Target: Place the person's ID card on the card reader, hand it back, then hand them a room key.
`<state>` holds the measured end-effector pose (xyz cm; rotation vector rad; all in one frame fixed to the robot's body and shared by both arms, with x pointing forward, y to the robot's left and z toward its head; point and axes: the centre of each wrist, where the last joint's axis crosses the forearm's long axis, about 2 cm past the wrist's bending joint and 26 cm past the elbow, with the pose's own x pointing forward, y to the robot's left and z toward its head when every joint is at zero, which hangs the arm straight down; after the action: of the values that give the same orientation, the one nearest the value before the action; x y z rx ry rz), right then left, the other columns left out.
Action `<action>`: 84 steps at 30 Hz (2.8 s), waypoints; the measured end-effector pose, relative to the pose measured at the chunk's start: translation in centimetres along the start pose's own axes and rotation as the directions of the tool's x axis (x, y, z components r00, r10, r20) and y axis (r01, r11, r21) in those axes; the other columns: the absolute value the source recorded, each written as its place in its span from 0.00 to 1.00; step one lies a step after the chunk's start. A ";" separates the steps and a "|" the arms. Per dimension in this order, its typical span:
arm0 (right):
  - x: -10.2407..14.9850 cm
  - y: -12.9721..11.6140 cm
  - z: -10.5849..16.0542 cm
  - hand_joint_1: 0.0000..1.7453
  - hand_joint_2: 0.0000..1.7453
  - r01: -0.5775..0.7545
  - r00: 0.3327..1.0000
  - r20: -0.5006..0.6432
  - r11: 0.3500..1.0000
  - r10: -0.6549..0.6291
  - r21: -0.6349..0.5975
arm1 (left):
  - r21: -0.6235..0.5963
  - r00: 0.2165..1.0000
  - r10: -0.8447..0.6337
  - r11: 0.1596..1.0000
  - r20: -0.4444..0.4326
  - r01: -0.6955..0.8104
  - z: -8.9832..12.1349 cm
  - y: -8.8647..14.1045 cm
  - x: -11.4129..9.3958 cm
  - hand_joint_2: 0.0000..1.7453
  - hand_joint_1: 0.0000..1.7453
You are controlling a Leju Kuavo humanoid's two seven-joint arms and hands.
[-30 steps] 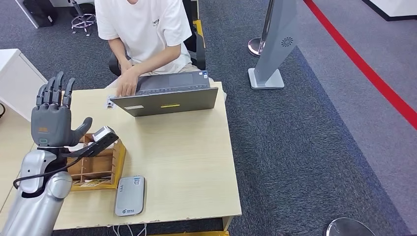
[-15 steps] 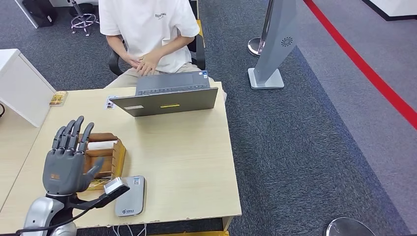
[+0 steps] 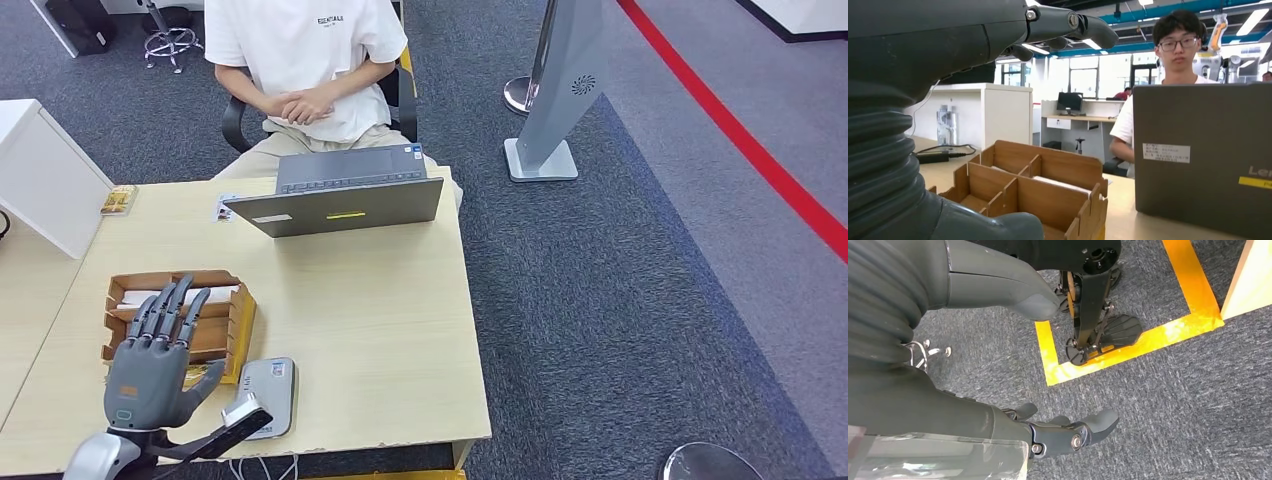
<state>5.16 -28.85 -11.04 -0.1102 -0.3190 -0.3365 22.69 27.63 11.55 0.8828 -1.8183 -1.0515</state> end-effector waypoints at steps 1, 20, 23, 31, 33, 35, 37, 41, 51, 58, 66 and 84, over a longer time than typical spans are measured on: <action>0.0 0.0 0.0 0.00 1.00 -0.001 1.000 0.000 1.000 0.001 0.000 | -0.009 1.000 0.002 1.000 -0.003 -0.002 0.0 0.0 0.0 1.00 0.00; -0.1 -0.1 0.0 0.00 1.00 -0.017 1.000 -0.011 1.000 0.017 -0.009 | -0.104 0.999 0.025 0.994 -0.046 -0.030 0.7 -0.7 -0.2 1.00 0.00; -0.1 -0.1 0.0 0.00 1.00 -0.019 1.000 -0.012 1.000 0.019 -0.010 | -0.115 0.998 0.030 0.993 -0.055 -0.036 1.1 -1.0 -0.3 1.00 0.00; -0.1 -0.1 0.0 0.00 1.00 -0.017 1.000 -0.013 1.000 0.017 -0.011 | -0.136 0.996 0.045 0.989 -0.072 -0.054 2.2 -1.5 -0.1 1.00 0.00; -0.2 -0.1 0.0 0.00 1.00 -0.017 1.000 -0.013 1.000 0.017 -0.011 | -0.139 0.996 0.048 0.989 -0.077 -0.058 2.4 -1.6 -0.1 1.00 0.00; -0.2 -0.1 0.0 0.00 1.00 -0.017 1.000 -0.013 1.000 0.017 -0.011 | -0.141 0.995 0.051 0.988 -0.084 -0.063 2.7 -1.7 -0.1 1.00 0.00; -0.2 -0.1 0.0 0.00 1.00 -0.017 1.000 -0.013 1.000 0.017 -0.011 | -0.143 0.994 0.055 0.987 -0.093 -0.068 3.0 -1.7 -0.1 1.00 0.00; -0.2 -0.1 0.0 0.00 1.00 -0.019 1.000 -0.013 1.000 0.019 -0.010 | -0.145 0.993 0.060 0.987 -0.107 -0.075 3.3 -1.9 -0.1 1.00 0.00; -0.2 -0.1 0.0 0.00 1.00 -0.031 0.999 -0.013 0.999 0.031 -0.009 | -0.121 0.989 0.049 0.990 -0.137 -0.066 3.7 -1.8 -0.3 1.00 0.00; -0.2 -0.1 0.0 0.00 1.00 -0.035 0.999 -0.013 0.999 0.035 -0.008 | -0.100 0.986 0.036 0.994 -0.162 -0.052 3.7 -1.5 -0.8 1.00 0.00; -0.2 -0.1 0.0 0.00 1.00 -0.037 0.999 -0.013 0.999 0.037 -0.007 | -0.095 0.983 0.018 0.995 -0.182 -0.036 4.2 -1.4 -1.2 1.00 0.00; -0.2 -0.1 0.0 0.00 1.00 -0.046 0.999 -0.018 0.999 0.046 -0.003 | -0.070 0.972 0.001 0.997 -0.237 -0.018 5.2 -1.1 -2.0 1.00 0.00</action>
<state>4.98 -28.87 -11.06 -0.1171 -0.2976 -0.2923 19.01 30.53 8.39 0.9145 -1.5761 -0.9556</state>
